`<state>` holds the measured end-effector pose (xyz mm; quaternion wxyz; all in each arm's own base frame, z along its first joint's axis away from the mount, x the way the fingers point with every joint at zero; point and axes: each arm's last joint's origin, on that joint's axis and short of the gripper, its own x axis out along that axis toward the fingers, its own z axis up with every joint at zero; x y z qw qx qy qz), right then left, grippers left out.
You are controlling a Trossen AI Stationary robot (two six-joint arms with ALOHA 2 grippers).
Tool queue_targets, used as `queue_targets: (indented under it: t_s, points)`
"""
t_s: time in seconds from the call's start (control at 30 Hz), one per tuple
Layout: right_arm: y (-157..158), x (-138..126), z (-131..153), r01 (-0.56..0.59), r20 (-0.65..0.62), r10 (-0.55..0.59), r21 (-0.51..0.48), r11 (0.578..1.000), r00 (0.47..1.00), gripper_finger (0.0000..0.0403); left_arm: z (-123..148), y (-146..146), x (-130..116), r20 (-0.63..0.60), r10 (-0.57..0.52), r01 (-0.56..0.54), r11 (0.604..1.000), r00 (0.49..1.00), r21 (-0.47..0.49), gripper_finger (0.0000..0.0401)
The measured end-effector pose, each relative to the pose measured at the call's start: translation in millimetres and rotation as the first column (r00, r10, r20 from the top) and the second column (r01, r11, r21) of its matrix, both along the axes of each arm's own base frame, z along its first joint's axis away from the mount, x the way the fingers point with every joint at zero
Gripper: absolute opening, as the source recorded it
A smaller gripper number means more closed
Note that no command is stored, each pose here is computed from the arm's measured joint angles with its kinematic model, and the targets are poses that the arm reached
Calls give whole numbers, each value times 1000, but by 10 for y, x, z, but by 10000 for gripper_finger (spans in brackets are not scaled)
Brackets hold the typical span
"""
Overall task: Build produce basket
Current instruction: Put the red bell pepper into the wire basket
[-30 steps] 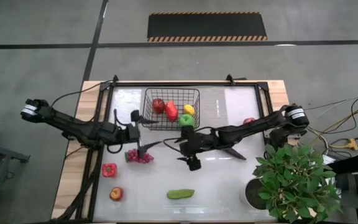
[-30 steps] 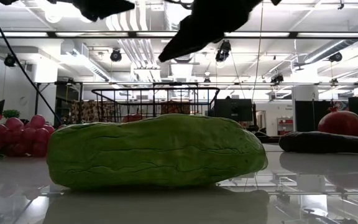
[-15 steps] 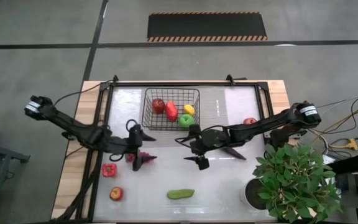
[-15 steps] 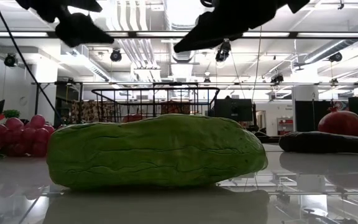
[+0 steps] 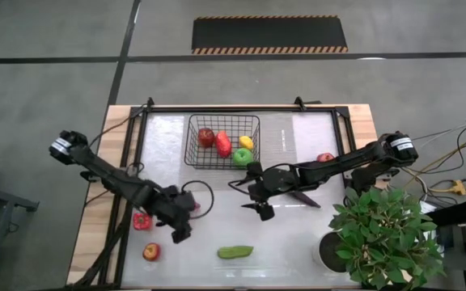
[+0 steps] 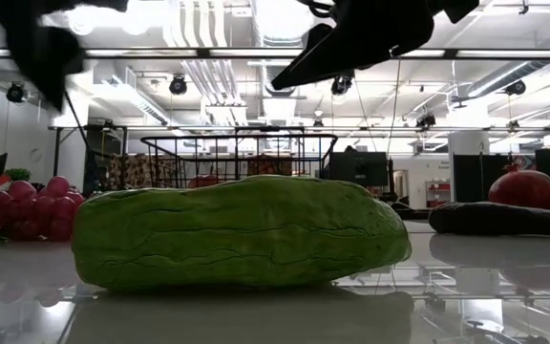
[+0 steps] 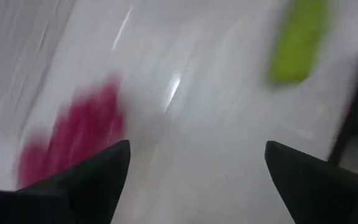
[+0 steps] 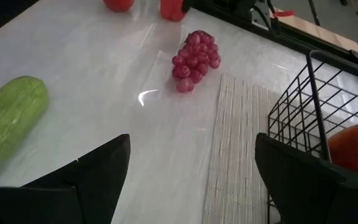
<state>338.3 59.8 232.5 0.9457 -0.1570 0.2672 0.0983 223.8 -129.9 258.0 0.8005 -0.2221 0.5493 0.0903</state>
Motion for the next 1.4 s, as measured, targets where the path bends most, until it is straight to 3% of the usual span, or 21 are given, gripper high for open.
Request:
queue_targets:
  t_s: [0.13, 0.3, 0.6, 0.7, 0.87, 1.4]
  points:
    - [-1, -3, -6, -6, -5, 6, -10, 1000, 1000, 327, -22, -153, -124, -285, 101, -110, 994, 953, -17, 354]
    - [-1, -7, -11, -16, -10, 16, -26, 1000, 1000, 327, 30, -355, -363, -463, 38, -37, 999, 885, 11, 354]
    - [-1, -10, -15, -15, -15, 15, -24, 1000, 1000, 327, -44, -508, -757, -490, -102, 157, 985, 866, 73, 354]
    - [-2, -11, -18, -11, -19, 11, -19, 1000, 1000, 327, -65, -492, -857, -523, -105, 203, 970, 846, 134, 354]
    - [-3, -17, -26, 2, -32, -2, 0, 1000, 999, 327, -75, -467, -899, -486, -133, 270, 936, 864, 224, 354]
    - [-2, -19, -29, 22, -40, -21, 34, 999, 999, 327, -283, -342, -987, -464, -168, 296, 930, 870, 218, 354]
